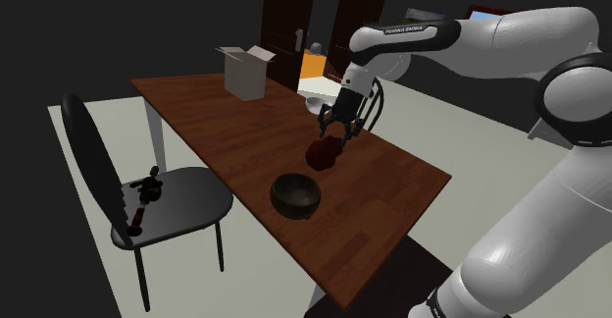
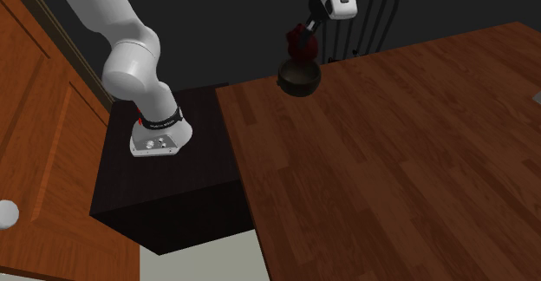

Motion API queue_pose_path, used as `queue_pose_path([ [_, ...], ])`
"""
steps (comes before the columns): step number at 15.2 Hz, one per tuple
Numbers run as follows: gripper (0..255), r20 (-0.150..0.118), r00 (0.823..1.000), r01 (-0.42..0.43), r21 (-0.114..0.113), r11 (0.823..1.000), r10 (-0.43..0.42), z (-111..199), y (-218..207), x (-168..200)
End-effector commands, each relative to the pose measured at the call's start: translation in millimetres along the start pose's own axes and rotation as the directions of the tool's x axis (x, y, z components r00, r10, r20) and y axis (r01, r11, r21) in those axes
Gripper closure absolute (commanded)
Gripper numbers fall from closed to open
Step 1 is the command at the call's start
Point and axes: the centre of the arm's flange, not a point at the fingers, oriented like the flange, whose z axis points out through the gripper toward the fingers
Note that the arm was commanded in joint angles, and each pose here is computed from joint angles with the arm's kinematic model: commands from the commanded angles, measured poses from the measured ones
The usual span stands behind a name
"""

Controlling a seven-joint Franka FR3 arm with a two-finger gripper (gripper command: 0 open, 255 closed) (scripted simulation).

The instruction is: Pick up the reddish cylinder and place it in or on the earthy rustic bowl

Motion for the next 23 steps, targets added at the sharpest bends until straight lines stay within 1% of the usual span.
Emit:
queue_pose_path([
  [1,255,0.0,1.0,-0.001,0.001,1.0,0.001,0,-22,-9],
  [4,255,0.0,1.0,-0.001,0.001,1.0,0.001,2,-66,-22],
  [23,255,0.0,1.0,-0.001,0.001,1.0,0.001,94,-46,12],
])
